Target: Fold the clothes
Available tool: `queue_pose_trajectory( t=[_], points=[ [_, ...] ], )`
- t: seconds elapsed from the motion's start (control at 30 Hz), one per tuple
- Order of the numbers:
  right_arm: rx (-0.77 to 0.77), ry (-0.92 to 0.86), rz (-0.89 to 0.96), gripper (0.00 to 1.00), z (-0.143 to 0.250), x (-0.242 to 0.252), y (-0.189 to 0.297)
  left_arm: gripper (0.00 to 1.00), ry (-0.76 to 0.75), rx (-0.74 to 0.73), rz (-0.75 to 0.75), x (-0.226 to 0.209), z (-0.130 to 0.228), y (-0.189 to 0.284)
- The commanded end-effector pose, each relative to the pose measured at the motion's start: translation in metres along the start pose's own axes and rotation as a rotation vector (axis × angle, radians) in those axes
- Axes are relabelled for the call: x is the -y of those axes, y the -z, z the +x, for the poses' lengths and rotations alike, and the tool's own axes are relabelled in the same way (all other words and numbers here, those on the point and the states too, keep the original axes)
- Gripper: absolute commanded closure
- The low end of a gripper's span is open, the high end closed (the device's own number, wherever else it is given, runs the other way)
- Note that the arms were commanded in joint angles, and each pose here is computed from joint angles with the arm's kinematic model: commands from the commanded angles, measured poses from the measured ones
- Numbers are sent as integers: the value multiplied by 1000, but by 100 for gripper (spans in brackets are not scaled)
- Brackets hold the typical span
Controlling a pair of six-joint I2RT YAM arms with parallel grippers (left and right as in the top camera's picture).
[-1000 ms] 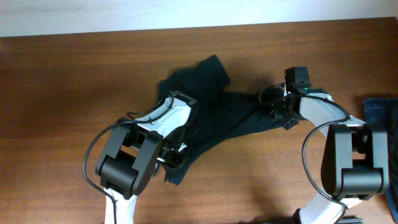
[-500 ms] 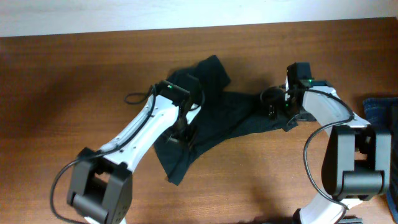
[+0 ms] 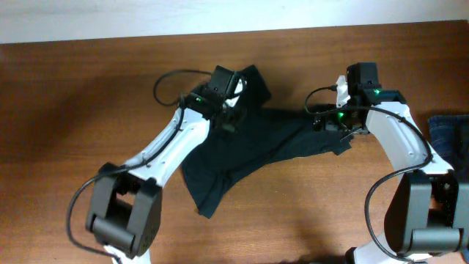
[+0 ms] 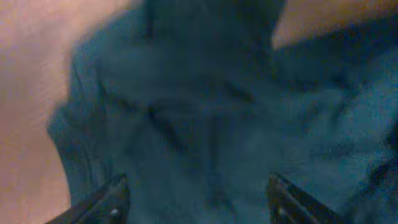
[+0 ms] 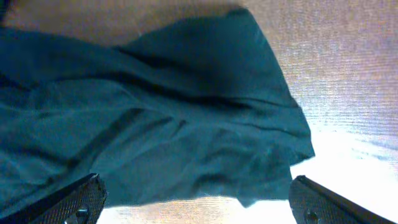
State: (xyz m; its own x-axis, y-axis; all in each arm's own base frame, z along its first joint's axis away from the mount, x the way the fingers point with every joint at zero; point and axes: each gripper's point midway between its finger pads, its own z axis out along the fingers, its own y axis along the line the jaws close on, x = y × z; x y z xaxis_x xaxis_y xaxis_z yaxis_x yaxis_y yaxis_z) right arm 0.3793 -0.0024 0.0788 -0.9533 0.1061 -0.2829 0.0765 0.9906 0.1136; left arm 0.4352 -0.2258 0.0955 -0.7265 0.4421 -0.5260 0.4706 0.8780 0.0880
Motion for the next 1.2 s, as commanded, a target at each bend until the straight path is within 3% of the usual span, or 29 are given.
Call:
queue_pose_trajectory(
  t=[0.0, 0.1, 0.23, 0.4, 0.83, 1.17],
  points=[
    [-26, -6, -20, 1, 5, -2, -10, 38, -46, 25, -37, -17, -5, -22],
    [-29, -7, -20, 1, 5, -2, -13, 42, -24, 80, -20, -23, -15, -38],
    [-19, -6, -21, 1, 2, -2, -13, 48, -6, 176, 110, -15, -33, -53],
    [-19, -6, -21, 1, 2, -2, -13, 71, 8, 224, 184, -18, -51, -61],
    [-19, -6, -21, 1, 2, -2, -13, 71, -63, 85, 202, -22, -85, -88],
    [-19, -5, -21, 1, 2, -2, -13, 71, -103, 10, 176, -26, -64, -120]
  ],
)
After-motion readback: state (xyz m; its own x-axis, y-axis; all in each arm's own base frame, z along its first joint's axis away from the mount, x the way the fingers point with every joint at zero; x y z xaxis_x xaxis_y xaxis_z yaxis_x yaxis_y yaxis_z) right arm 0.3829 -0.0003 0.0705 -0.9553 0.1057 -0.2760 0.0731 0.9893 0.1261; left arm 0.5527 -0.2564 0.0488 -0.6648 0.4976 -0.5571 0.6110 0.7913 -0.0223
